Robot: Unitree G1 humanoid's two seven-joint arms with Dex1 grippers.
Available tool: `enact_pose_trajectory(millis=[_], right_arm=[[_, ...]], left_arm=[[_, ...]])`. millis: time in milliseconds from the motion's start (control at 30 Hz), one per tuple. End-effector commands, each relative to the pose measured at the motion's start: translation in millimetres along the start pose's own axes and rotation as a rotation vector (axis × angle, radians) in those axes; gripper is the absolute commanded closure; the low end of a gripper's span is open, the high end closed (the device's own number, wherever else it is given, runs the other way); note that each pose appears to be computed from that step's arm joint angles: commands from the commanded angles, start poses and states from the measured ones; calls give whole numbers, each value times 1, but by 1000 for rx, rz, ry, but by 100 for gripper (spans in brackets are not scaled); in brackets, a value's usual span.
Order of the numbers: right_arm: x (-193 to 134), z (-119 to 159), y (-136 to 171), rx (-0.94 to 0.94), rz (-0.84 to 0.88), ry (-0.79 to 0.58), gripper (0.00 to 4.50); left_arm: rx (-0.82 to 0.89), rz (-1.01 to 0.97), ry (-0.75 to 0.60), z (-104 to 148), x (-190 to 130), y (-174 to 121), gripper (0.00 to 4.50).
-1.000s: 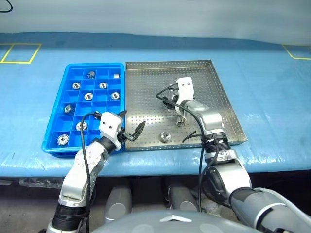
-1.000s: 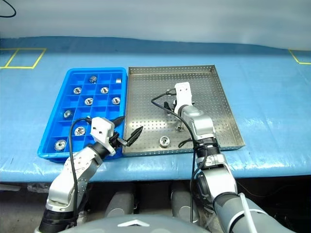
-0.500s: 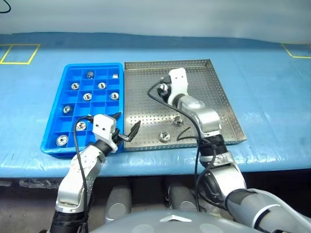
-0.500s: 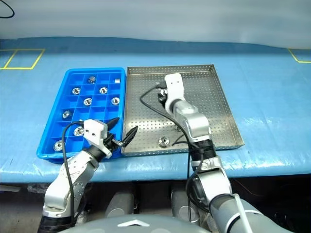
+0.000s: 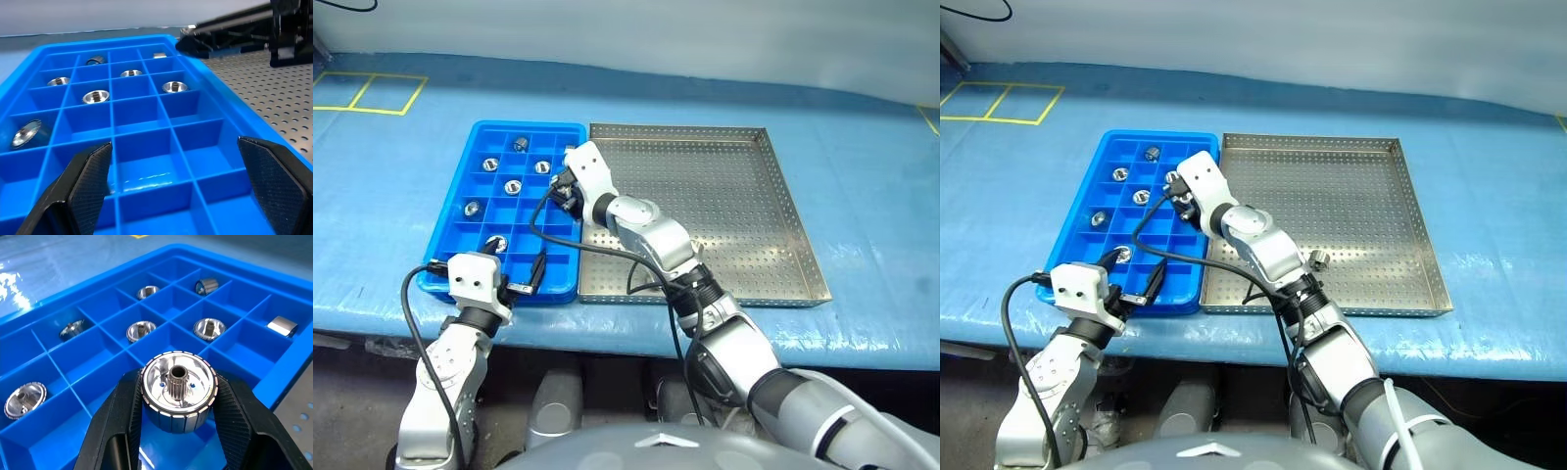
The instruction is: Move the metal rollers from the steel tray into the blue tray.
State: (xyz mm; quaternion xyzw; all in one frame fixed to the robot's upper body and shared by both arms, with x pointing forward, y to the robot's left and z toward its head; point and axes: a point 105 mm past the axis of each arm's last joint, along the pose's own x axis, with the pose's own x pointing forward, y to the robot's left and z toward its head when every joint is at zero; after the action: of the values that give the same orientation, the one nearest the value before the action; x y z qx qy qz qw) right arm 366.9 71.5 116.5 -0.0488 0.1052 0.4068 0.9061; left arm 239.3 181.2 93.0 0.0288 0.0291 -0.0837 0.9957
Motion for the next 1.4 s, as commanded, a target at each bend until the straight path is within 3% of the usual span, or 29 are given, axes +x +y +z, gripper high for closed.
enact_pose_trajectory(millis=[33, 200, 433, 667, 867, 1400], right_arm=[[15, 30, 39, -23, 112, -95, 278], [22, 27, 52, -16, 165, -104, 278], [22, 45, 73, -1, 252, -172, 278], [27, 38, 78, -21, 258, -153, 278], [25, 47, 89, -32, 305, -184, 278], [26, 49, 69, -58, 272, -191, 278]], left_arm=[[5, 18, -79, 19, -5, -1, 0], [0, 15, -74, 17, -5, -6, 0], [-8, 11, -78, 19, -3, -7, 0], [-4, -10, -72, 17, -3, -12, 0], [1, 67, -82, 20, -11, 1, 0], [-9, 139, -66, 17, -28, 2, 0]])
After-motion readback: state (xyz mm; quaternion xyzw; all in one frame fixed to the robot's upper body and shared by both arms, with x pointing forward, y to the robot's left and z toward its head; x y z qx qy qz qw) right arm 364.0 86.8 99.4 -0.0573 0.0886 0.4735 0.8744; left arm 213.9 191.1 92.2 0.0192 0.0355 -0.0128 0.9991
